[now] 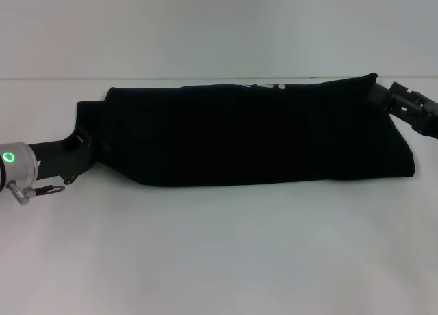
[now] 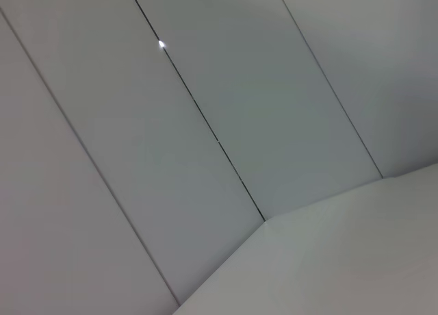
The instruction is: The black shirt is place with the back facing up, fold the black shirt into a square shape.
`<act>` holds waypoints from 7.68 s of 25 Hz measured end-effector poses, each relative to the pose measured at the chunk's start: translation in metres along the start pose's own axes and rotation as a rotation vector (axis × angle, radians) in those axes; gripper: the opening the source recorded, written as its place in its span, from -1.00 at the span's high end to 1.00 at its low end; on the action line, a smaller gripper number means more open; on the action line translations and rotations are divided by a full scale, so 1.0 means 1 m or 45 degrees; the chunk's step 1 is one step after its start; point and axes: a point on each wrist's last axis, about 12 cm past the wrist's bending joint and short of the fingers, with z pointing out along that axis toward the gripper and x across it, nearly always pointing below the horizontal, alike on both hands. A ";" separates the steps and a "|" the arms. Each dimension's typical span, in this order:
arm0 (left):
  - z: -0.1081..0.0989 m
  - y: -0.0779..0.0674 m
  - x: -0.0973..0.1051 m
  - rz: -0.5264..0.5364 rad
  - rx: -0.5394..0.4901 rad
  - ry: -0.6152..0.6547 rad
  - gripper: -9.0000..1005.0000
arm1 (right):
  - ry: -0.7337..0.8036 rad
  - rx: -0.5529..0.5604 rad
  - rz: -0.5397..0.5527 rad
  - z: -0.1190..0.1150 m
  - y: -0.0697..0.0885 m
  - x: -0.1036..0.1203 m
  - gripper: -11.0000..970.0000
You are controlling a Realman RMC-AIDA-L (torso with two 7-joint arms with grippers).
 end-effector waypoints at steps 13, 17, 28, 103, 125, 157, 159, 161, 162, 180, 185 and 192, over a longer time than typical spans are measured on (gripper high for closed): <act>-0.026 0.021 -0.016 0.206 -0.048 -0.101 0.92 | -0.044 0.063 0.061 -0.012 -0.010 -0.010 -0.72; -0.040 0.031 -0.023 0.222 -0.077 -0.154 0.92 | -0.042 0.106 0.081 -0.018 -0.017 -0.014 -0.72; -0.066 0.047 -0.040 0.159 -0.125 -0.303 0.91 | -0.072 0.196 0.091 -0.033 -0.028 -0.021 -0.72; -0.042 -0.091 -0.009 0.454 0.476 0.194 -0.91 | 0.954 0.394 0.535 0.091 -0.003 -0.028 -0.70; -0.037 -0.088 -0.007 0.454 0.463 0.162 -0.91 | 0.921 0.390 0.499 0.112 0.009 -0.004 -0.70; -0.034 -0.085 -0.008 0.437 0.454 0.145 -0.90 | 0.923 0.359 0.518 0.111 0.012 0.001 -0.68; -0.033 -0.085 -0.008 0.432 0.458 0.147 -0.90 | 0.916 0.349 0.518 0.112 0.013 0.002 -0.66; -0.033 -0.084 -0.008 0.428 0.459 0.144 -0.90 | 0.916 0.340 0.521 0.113 0.015 0.003 -0.64; -0.033 -0.084 -0.008 0.426 0.459 0.141 -0.90 | 0.917 0.337 0.526 0.113 0.015 0.003 -0.63; -0.032 -0.084 -0.007 0.416 0.472 0.141 -0.89 | 0.896 0.352 0.556 0.112 0.014 0.005 0.36; -0.032 -0.083 -0.006 0.415 0.474 0.143 -0.89 | 0.916 0.322 0.577 0.109 0.016 0.002 0.83; -0.032 -0.083 -0.006 0.412 0.475 0.140 -0.89 | 0.877 0.343 0.547 0.105 0.009 -0.010 0.87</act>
